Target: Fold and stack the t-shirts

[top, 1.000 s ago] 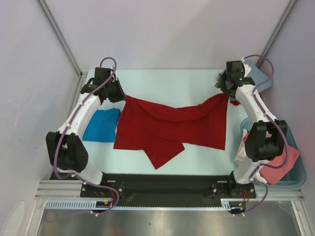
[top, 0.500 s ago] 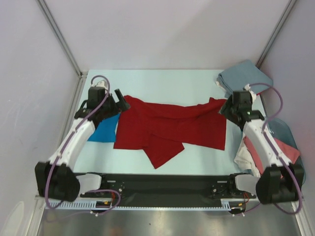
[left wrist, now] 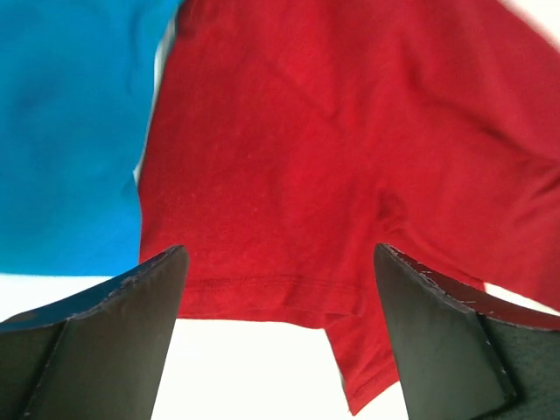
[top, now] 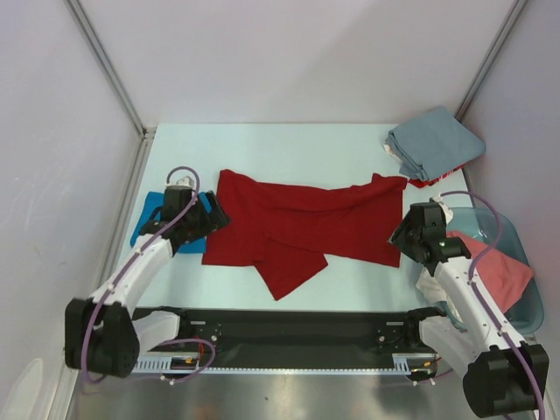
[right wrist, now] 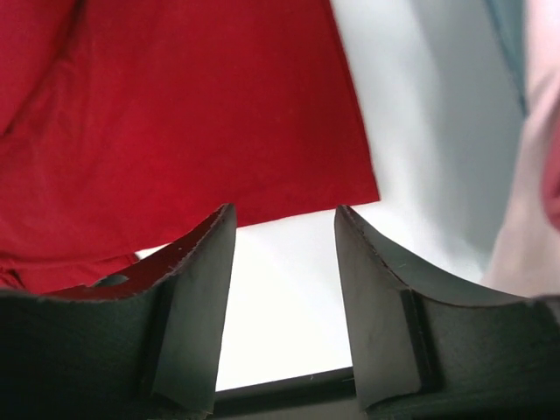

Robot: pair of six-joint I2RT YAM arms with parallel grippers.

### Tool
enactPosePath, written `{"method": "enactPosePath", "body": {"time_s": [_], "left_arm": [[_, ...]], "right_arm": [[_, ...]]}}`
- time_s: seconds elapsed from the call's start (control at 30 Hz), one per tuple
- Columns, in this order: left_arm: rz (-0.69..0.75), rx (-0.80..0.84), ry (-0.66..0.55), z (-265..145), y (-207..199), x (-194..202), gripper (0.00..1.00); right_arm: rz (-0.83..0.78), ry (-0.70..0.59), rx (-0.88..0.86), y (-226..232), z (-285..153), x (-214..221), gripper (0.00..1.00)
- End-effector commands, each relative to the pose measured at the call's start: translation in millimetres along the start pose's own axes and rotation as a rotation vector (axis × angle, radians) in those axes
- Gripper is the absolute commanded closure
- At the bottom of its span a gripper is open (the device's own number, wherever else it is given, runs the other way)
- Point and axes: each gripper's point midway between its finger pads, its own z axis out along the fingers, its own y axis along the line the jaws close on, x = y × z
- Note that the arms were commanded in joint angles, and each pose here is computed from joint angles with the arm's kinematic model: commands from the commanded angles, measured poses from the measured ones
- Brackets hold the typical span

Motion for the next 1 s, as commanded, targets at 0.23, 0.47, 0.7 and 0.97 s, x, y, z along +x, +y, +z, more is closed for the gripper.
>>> {"method": "enactPosePath", "body": {"time_s": [0.23, 0.47, 0.7, 0.97], "left_arm": [[-0.135, -0.128, -0.006, 66, 26, -15, 0.11], [-0.214, -0.178, 0.044, 105, 60, -27, 0.11], [-0.346, -0.269, -0.063, 85, 113, -53, 0.1], [-0.389, -0.283, -0.213, 54, 126, -71, 0.08]], "right_arm": [[0.035, -0.015, 0.029, 1, 2, 1, 0.53], [0.035, -0.038, 0.039, -5, -2, 1, 0.51], [0.052, -0.018, 0.075, -12, 4, 8, 0.5], [0.095, -0.035, 0.182, -31, 13, 11, 0.49]]}}
